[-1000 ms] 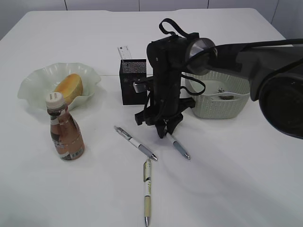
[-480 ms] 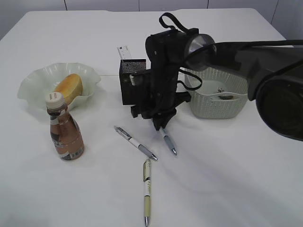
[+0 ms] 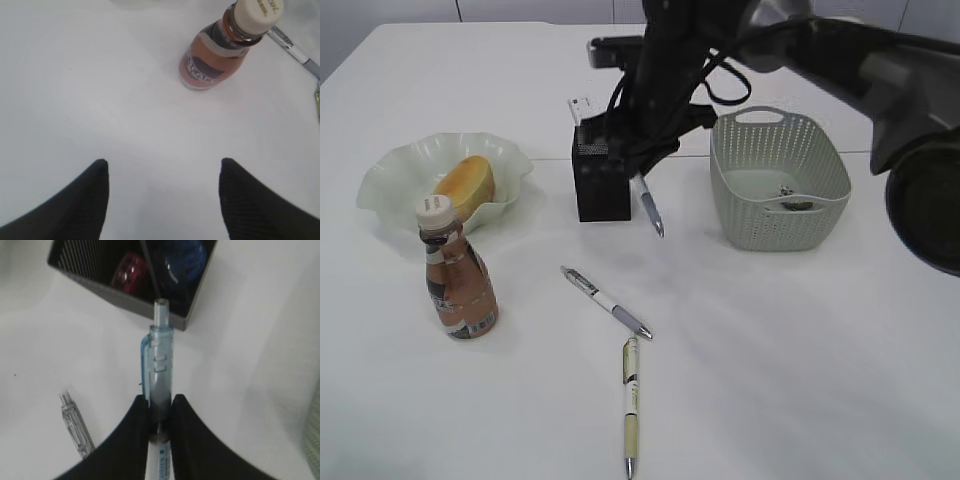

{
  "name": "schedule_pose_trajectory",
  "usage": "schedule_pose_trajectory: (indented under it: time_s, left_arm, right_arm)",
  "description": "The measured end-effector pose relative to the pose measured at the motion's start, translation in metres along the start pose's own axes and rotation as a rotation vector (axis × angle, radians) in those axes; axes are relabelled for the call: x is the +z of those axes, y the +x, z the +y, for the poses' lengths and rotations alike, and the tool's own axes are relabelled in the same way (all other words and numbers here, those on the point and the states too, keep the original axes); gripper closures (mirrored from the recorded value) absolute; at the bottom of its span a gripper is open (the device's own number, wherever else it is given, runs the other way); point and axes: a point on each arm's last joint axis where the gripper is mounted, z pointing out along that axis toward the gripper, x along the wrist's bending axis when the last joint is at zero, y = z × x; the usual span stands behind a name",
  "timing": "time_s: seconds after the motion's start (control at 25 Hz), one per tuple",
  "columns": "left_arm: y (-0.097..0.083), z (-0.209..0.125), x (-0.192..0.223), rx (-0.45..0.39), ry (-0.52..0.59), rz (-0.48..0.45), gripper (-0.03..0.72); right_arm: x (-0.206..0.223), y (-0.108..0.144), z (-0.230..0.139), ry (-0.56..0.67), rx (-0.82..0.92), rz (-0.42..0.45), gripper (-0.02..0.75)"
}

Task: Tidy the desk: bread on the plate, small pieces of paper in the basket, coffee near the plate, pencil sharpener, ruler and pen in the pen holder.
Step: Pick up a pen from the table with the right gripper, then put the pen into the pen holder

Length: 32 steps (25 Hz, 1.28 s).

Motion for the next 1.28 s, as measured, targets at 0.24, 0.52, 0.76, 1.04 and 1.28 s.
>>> schedule_pose_trajectory:
  time_s: [0.24,0.52,0.76,1.04,1.28]
  left_arm:
    - [0.000,0.000,0.000,0.000,-0.002,0.000,0.183]
    - [0.000,0.000,0.000,0.000,-0.002,0.000,0.183]
    - [0.000,0.000,0.000,0.000,-0.004,0.000,0.183]
    - [0.000,0.000,0.000,0.000,-0.004,0.000,0.184]
    - [0.000,0.001,0.000,0.000,-0.006,0.000,0.184]
  right_arm:
    - [-0.035,-0.023,0.022,-0.168,0.052,0.025,0.652]
    - [-0.041,-0.023,0.044,-0.407,0.067,0.074,0.652]
    - [-0.032,-0.018,0.052,-0.504,0.095,0.147,0.652]
    - [-0.033,-0.017,0.058,-0.575,0.097,0.167,0.652]
    - [-0.030,-0.018,0.061,-0.612,0.100,0.168,0.652]
